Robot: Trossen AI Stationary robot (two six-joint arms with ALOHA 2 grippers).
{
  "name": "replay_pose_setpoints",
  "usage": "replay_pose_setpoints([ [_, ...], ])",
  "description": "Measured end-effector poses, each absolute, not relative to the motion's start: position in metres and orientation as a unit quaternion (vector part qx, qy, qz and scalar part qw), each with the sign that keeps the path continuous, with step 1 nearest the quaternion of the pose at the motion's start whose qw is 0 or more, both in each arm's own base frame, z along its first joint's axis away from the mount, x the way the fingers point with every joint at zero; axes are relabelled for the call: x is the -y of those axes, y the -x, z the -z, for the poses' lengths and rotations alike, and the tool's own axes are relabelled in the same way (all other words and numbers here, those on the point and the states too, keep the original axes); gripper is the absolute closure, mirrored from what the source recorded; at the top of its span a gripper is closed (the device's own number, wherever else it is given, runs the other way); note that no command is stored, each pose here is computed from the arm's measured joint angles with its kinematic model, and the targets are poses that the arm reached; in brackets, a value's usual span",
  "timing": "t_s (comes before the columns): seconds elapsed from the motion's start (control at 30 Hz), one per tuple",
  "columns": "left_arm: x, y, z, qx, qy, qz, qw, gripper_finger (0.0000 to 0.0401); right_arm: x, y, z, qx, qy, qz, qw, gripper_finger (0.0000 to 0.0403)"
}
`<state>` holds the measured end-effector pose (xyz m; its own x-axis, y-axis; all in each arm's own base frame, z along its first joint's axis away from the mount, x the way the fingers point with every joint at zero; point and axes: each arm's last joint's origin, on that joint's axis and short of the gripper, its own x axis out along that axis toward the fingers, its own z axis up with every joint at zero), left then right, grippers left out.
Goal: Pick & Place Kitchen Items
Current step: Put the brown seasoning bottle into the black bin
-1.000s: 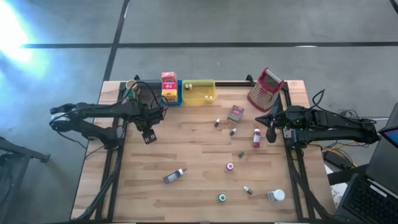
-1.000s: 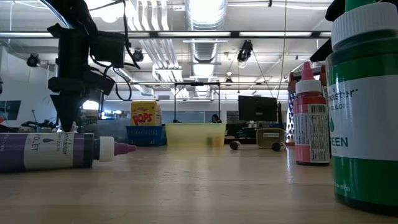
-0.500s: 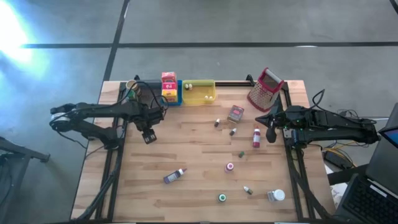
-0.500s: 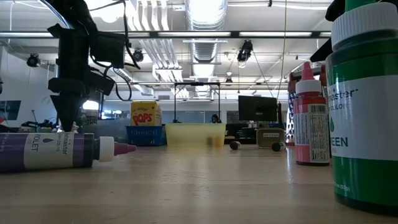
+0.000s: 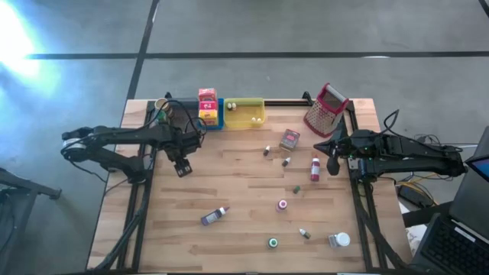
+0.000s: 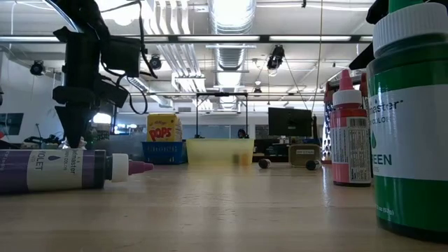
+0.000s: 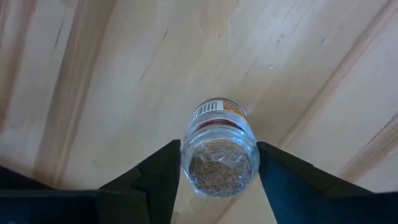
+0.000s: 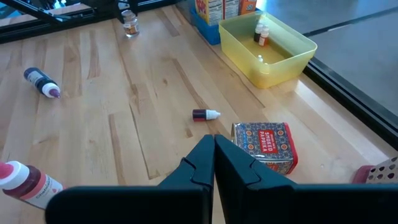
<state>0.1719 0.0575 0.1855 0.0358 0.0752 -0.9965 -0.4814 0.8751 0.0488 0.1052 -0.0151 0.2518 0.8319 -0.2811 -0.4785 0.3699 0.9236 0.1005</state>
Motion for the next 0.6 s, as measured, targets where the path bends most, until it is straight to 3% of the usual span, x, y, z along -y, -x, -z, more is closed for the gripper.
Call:
replay_pose_setpoints([
  [0.4,-0.0568,-0.1696,-0.1854,-0.673,0.157,-0.202,0.694,0.0133,0.0151,-0.1052,-0.2518,-0.234,-0.095,0.171,0.952,0.0394],
  [0.6,-0.0569,-0.1697,-0.1854,-0.673,0.155,-0.203,0.694,0.0126,0.0151,-0.1052,-0.2519,-0.234,-0.095,0.171,0.952,0.0394],
])
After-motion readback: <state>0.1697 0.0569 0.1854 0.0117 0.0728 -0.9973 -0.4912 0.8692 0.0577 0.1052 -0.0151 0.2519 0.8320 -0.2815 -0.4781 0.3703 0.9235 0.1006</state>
